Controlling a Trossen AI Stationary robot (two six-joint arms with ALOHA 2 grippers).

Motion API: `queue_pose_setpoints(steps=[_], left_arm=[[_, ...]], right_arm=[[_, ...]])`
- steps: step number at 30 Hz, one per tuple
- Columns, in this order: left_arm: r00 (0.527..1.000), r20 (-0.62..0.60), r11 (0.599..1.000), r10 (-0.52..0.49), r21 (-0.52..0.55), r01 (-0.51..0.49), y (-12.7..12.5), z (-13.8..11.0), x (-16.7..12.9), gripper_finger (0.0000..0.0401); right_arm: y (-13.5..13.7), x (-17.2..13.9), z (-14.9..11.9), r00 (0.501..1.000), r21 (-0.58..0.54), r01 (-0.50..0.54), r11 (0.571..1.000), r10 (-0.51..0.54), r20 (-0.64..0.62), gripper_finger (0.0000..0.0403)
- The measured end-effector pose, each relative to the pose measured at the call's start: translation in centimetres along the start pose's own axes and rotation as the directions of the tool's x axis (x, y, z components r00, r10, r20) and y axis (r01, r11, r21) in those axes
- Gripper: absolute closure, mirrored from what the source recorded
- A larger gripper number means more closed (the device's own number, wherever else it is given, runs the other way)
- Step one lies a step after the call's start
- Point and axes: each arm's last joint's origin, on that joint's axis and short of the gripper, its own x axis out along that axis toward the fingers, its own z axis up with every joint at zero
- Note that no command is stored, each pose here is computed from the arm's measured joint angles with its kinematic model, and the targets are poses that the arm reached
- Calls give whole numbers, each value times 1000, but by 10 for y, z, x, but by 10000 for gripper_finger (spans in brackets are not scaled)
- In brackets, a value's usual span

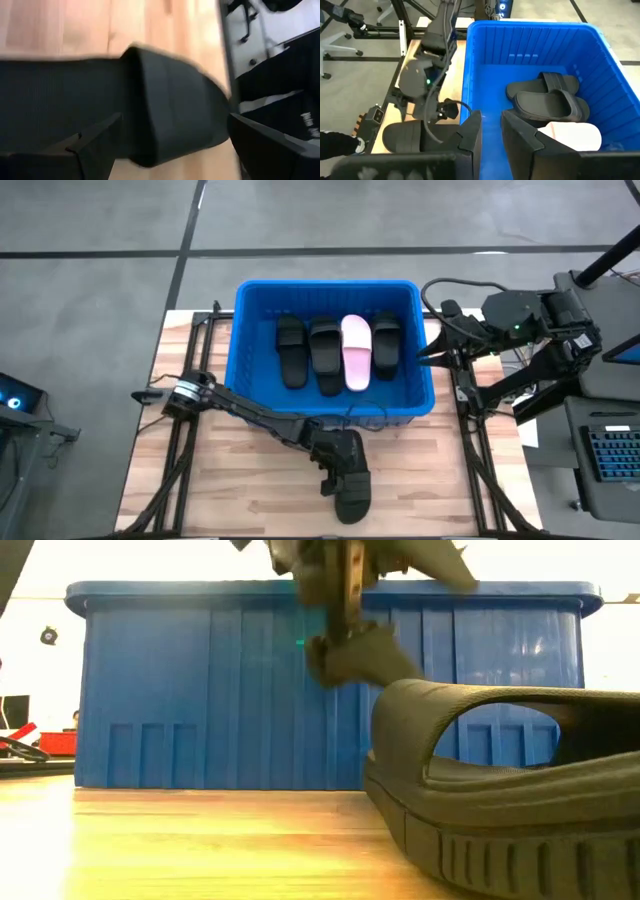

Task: Pick and place slides into bin
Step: Put the black slide into the bin

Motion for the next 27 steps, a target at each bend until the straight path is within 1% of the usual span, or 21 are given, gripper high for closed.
queue_pose_setpoints(steps=[3,6,9,12,14,17,20,27], left_arm=[[999,-46,1000,17,-13,-18,8,-8,14,60],[996,-86,1000,-14,-29,12,11,-13,23,61],[994,-101,998,-44,-49,39,11,-13,28,62],[995,-90,997,-53,-51,49,11,-13,28,77],[995,-89,997,-53,-52,48,11,-12,27,97],[995,-78,997,-58,-49,54,9,-10,26,141],[995,-77,997,-61,-46,58,7,-10,26,200],[993,-97,997,-64,-56,59,10,-15,28,367]], right_arm=[[0,0,0,1000,-2,0,1000,0,-1,337],[0,0,0,1000,-7,0,1000,0,-1,340],[0,1,0,1000,-15,0,1000,0,0,342],[0,1,0,1000,-25,0,1000,0,3,341],[0,1,1,1000,-24,0,1000,0,6,340],[0,1,1,1000,-25,0,1000,0,8,340],[0,1,1,1000,-24,0,1000,0,8,342],[0,1,1,1000,-28,0,1000,0,8,343]])
